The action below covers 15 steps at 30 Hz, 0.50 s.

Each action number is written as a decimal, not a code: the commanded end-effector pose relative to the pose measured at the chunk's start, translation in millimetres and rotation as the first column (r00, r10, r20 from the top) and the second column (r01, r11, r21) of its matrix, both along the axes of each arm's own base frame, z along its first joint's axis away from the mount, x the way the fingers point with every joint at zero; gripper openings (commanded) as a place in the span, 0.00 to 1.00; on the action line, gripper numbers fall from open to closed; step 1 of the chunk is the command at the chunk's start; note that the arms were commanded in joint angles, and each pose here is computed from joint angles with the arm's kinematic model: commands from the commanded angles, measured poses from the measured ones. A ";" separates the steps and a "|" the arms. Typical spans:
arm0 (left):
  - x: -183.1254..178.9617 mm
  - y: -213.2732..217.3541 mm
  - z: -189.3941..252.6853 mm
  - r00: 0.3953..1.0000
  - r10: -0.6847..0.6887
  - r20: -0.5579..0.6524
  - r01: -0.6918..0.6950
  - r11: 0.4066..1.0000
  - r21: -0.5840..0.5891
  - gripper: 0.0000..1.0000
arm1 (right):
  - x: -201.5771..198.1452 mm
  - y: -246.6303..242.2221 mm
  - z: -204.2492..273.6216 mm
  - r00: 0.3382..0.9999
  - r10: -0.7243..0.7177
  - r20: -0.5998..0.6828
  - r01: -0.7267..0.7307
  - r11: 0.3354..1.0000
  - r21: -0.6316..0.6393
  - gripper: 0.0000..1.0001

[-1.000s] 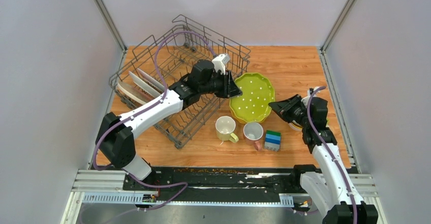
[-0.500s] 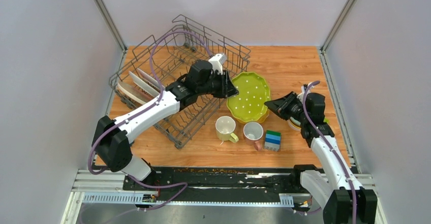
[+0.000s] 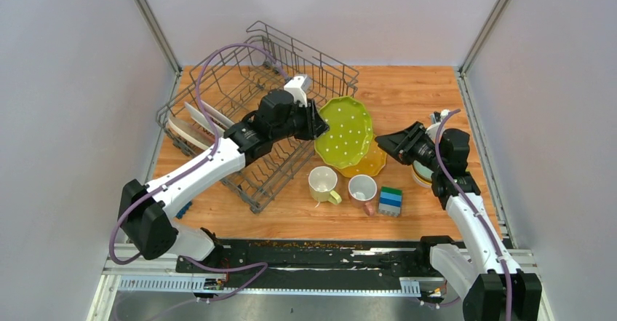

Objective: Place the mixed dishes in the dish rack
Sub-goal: Pick up the plate at the center of the board, then insert the plate into the dish rack.

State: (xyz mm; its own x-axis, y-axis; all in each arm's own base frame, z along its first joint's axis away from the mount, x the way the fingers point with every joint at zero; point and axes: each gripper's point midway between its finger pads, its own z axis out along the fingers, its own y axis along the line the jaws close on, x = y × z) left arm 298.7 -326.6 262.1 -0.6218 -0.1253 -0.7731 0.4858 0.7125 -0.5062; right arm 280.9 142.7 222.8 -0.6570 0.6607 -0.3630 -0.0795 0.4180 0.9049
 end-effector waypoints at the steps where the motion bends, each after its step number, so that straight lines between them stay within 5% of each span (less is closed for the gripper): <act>1: 7.6 11.8 73.7 0.982 0.092 0.163 -0.068 0.986 -0.150 0.00 | 1.6 5.0 34.4 0.994 0.026 0.107 -0.028 0.999 0.016 0.35; 15: 11.1 68.6 111.8 0.914 0.332 0.234 -0.293 0.937 -0.189 0.00 | 4.5 4.2 26.4 0.996 0.020 0.085 -0.021 1.000 0.012 0.35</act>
State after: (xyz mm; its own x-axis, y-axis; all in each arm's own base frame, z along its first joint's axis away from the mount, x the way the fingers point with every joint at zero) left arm 304.6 -275.4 287.1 -0.5194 -0.2156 -0.8269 0.3548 0.8258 -0.4383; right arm 281.4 143.6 226.6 -0.6561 0.6590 -0.3678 -0.0930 0.4130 0.9060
